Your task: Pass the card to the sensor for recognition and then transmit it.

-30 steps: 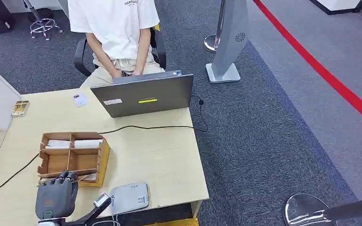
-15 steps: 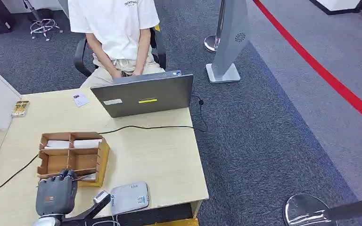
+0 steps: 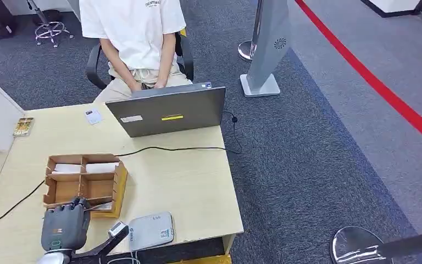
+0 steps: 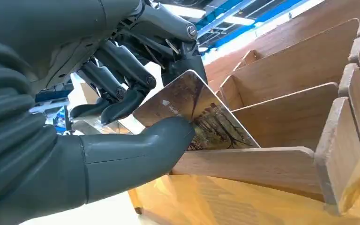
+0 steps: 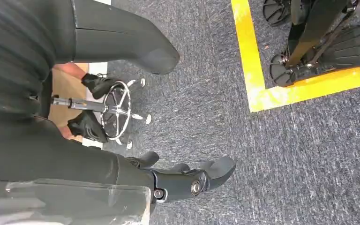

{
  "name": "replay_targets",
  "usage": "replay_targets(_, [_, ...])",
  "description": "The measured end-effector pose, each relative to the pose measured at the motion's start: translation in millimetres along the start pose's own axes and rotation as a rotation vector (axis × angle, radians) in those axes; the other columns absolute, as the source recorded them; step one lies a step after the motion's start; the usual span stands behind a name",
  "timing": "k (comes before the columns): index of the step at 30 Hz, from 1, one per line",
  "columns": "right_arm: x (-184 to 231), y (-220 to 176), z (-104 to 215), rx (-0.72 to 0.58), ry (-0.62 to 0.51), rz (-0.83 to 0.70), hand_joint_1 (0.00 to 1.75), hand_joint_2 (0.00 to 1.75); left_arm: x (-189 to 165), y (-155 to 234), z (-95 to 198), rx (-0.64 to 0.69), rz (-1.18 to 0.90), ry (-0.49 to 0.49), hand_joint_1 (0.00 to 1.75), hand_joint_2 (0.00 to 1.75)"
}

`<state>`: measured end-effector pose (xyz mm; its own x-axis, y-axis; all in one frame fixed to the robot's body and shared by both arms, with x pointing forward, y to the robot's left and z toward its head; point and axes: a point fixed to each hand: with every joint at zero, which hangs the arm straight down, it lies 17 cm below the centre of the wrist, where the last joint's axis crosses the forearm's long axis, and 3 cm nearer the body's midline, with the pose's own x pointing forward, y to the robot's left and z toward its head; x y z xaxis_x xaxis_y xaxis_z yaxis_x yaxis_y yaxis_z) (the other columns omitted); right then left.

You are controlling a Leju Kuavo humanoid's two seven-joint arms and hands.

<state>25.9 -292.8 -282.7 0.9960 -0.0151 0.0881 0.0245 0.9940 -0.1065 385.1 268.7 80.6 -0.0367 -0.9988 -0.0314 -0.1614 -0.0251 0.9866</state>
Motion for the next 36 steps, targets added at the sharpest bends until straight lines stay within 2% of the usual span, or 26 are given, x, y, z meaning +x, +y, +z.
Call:
replay_targets(5, [-1, 0, 0, 0.006, 0.006, 0.001, 0.00, 1.75, -6, -5, -5, -0.146, -0.050, 0.014, 1.75, 1.75])
replay_targets(8, [-2, -1, 0, 0.013, 0.011, -0.001, 0.00, 1.75, -9, 17, -18, -0.191, -0.115, 0.002, 1.75, 1.75])
replay_targets(17, [-4, -9, 1, 0.008, 0.016, -0.010, 0.00, 1.75, 9, 161, -72, 0.094, -0.159, -0.113, 1.75, 1.75])
replay_targets(22, [-6, -9, 2, 0.007, 0.022, -0.005, 0.00, 1.75, 22, 215, -90, 0.196, -0.187, -0.163, 1.75, 1.75])
replay_targets(27, [-7, -7, 3, 0.005, 0.027, -0.012, 0.00, 1.75, 28, 272, -105, 0.302, -0.211, -0.170, 1.75, 1.75])
replay_targets(33, [-8, -5, 4, 0.008, 0.027, 0.007, 0.00, 1.75, 22, 323, -113, 0.430, -0.216, -0.126, 1.75, 1.75])
replay_targets(36, [-8, -6, 4, 0.002, 0.025, 0.034, 0.00, 1.75, 20, 362, -109, 0.591, -0.233, -0.097, 1.75, 1.75])
